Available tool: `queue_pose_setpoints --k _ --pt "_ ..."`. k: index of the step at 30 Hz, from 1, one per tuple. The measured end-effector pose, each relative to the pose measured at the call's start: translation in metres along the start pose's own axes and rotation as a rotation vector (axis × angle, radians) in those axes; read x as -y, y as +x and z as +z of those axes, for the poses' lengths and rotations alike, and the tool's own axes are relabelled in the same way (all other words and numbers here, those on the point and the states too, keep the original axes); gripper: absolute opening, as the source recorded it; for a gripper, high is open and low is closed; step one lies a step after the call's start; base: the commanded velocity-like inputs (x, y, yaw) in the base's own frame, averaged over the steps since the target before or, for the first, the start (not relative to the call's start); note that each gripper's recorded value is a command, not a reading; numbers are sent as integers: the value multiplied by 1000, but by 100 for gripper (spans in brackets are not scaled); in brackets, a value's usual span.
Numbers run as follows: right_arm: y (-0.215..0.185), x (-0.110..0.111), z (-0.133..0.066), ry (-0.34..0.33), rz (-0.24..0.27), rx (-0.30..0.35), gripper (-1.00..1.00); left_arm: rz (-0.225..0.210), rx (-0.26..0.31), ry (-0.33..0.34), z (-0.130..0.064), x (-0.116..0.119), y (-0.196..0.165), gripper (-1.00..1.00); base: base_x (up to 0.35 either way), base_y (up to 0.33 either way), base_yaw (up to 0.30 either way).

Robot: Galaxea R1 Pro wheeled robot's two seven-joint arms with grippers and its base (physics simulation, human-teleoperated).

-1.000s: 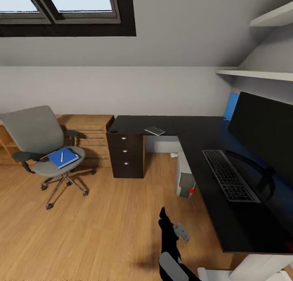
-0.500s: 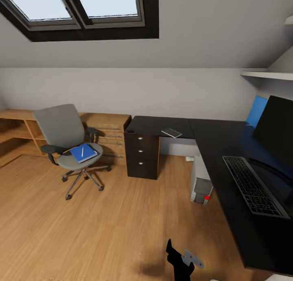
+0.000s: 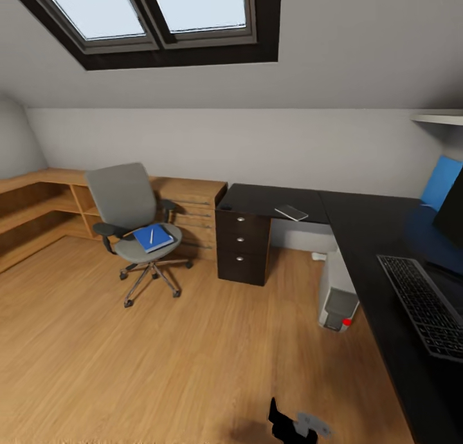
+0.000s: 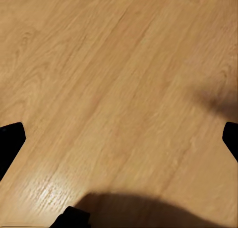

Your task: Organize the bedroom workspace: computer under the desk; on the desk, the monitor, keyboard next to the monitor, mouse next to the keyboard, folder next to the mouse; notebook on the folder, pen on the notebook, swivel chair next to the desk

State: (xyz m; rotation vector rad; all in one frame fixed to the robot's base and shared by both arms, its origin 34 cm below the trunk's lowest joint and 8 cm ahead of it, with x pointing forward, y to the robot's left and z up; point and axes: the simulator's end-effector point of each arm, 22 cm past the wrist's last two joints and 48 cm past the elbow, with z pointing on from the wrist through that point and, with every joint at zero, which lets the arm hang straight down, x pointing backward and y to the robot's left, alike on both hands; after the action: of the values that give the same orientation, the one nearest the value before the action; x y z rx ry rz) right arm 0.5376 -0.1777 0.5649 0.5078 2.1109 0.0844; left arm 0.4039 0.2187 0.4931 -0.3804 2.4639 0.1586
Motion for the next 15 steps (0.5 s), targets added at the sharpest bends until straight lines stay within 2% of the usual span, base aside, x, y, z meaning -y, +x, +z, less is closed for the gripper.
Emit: queue_pose_setpoints --k 3,6,8,15 --pt "1 -5 0 -58 -98 0 100 1 -2 1 0 0 1 100 0 0 247" --pt "4 -6 -1 -95 -167 -3 100 2 -5 1 0 0 2 100 41 0 193" --pt "5 -5 -1 -105 -191 -5 100 2 -7 1 0 0 3 100 197 0 82" --pt "5 0 0 -109 -215 -8 100 4 -14 2 0 1 5 100 300 0 18"
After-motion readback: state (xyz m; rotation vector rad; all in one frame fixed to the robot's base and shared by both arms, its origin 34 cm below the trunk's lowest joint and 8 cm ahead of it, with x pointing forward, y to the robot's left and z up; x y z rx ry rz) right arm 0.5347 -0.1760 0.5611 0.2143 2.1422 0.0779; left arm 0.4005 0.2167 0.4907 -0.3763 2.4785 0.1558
